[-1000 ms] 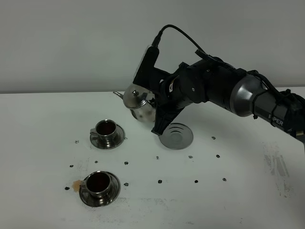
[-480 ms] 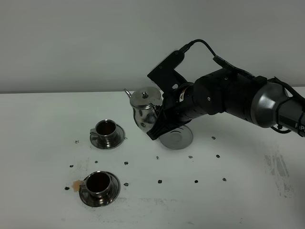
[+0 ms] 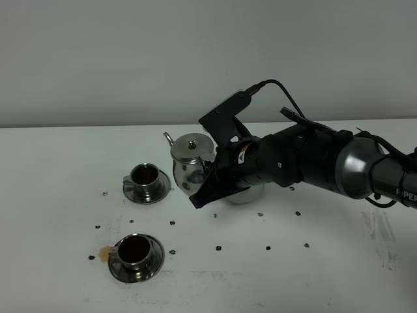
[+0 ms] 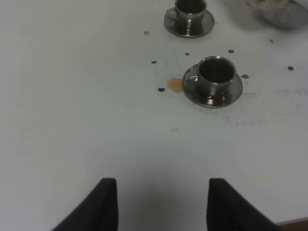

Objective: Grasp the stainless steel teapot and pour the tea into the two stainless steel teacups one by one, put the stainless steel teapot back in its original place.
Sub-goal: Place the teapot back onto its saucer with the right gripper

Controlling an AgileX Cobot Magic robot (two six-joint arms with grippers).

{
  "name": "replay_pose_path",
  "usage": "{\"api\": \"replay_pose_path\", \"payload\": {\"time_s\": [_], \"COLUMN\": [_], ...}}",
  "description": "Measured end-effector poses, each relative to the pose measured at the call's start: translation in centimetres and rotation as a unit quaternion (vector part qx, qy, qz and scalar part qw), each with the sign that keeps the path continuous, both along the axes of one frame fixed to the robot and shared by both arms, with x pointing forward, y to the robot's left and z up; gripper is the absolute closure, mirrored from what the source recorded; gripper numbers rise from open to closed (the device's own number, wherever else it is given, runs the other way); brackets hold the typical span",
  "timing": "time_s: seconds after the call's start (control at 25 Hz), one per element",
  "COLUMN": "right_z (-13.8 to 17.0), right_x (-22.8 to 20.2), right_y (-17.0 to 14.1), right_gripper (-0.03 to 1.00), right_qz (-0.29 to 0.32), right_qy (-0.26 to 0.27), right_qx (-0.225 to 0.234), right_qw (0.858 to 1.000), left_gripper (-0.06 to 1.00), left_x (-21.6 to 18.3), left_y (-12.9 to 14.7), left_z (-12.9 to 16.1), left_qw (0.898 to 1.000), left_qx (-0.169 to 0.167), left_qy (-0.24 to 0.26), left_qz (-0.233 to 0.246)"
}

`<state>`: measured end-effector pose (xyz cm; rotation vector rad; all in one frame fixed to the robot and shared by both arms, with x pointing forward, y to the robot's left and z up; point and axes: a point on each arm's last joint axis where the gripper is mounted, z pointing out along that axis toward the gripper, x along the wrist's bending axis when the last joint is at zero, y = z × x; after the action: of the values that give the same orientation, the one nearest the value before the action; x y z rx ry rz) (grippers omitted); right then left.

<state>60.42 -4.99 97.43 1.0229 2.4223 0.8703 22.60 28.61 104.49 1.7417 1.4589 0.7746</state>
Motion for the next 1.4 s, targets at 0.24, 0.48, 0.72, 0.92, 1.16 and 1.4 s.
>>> {"api": "replay_pose_path", "payload": {"time_s": [0.24, 0.48, 0.72, 0.92, 1.16, 1.4], "right_z": [-1.6, -2.5, -3.6, -4.2, -4.5, -5.7], "right_x": [-0.8, -1.5, -2.5, -3.1, -3.2, -3.4], "right_y": [-0.2, 0.3, 0.4, 0.6, 0.9, 1.3], "right_gripper": [0.88, 0.88, 0.88, 0.88, 0.88, 0.88], "right_qz": [-0.002, 0.003, 0.004, 0.011, 0.020, 0.029], "right_qy": [-0.019, -0.042, -0.042, -0.063, -0.077, -0.069], "right_qx": [0.012, 0.027, 0.032, 0.041, 0.042, 0.034], "right_qw": [1.000, 0.999, 0.999, 0.997, 0.996, 0.997], "left_gripper": [0.46, 0.46, 0.46, 0.46, 0.46, 0.46], "left_x": [0.0, 0.0, 0.0, 0.0, 0.0, 0.0], "left_y": [0.0, 0.0, 0.0, 0.0, 0.0, 0.0], "left_z": [0.0, 0.0, 0.0, 0.0, 0.0, 0.0], "left_qw": [1.000, 1.000, 1.000, 1.000, 1.000, 1.000], "left_qx": [0.000, 0.000, 0.000, 0.000, 0.000, 0.000], "left_qy": [0.000, 0.000, 0.000, 0.000, 0.000, 0.000], "left_qz": [0.000, 0.000, 0.000, 0.000, 0.000, 0.000]}}
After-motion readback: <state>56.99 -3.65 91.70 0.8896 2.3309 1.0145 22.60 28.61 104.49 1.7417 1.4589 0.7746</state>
